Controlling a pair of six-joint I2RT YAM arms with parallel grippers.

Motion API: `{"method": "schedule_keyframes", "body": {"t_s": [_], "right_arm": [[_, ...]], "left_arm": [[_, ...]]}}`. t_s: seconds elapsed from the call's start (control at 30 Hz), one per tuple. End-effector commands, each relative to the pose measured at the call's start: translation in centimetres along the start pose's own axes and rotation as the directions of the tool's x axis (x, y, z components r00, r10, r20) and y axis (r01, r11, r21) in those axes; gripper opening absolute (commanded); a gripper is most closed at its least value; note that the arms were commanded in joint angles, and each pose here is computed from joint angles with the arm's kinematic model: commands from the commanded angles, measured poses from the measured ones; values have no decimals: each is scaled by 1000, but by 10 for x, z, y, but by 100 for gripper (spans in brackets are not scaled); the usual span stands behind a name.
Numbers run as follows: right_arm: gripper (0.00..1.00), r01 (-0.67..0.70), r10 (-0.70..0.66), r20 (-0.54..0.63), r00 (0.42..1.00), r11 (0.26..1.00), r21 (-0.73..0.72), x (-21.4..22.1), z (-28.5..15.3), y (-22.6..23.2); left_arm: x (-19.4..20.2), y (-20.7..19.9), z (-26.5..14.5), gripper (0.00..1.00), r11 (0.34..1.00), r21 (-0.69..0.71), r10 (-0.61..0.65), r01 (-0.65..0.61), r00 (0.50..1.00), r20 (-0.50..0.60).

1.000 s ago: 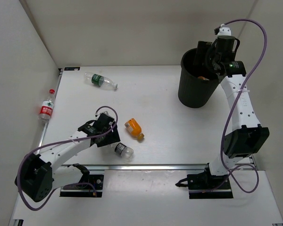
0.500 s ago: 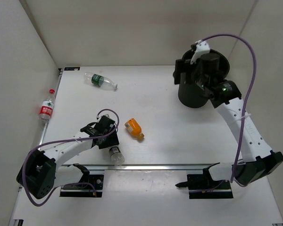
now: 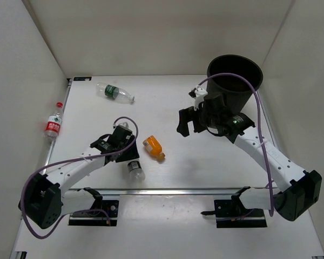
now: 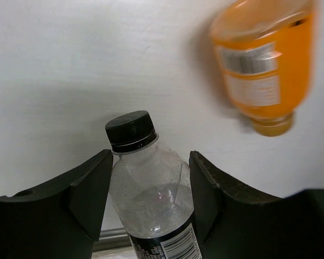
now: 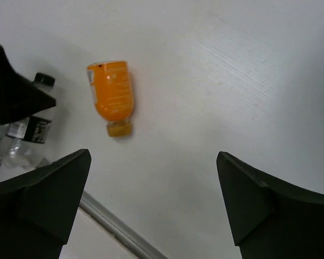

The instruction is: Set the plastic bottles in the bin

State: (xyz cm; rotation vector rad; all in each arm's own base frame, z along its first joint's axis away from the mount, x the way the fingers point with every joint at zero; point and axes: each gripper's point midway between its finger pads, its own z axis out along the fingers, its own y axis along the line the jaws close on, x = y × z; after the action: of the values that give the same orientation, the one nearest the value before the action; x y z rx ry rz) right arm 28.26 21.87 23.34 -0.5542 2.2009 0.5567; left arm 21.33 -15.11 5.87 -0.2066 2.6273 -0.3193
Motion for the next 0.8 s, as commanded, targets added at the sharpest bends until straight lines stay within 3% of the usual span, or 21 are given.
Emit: {"method": "schedule_keyframes", "body": {"t_s": [0.0,0.13,0.33,0.5,0.6,0.77], "right_arm": [[100,-55,71,83,994,981,-184,-16,-15,25],[99,-125,177,78,981,886,-447,-14,-28,57],[100,-172,242,16,970,734,-657,-6,-28,93],[99,-151,218,2,976,682,-716,-9,-10,110],[100,-141,213,6,977,669,-730,-12,-3,109],[99,-102,161,-13,987,559,-823,-10,-6,135]], "left_arm": [[-41,-36,-28,16,991,125,25,-40,992,125],[-87,-69,-60,19,966,252,-17,-58,957,288],[-142,-118,-104,17,896,442,-193,-45,857,478],[-153,-153,-133,16,780,621,-308,-83,813,495],[-155,-161,-153,22,710,690,-332,-140,798,503],[-147,-169,-157,26,693,693,-295,-196,801,521]]}}
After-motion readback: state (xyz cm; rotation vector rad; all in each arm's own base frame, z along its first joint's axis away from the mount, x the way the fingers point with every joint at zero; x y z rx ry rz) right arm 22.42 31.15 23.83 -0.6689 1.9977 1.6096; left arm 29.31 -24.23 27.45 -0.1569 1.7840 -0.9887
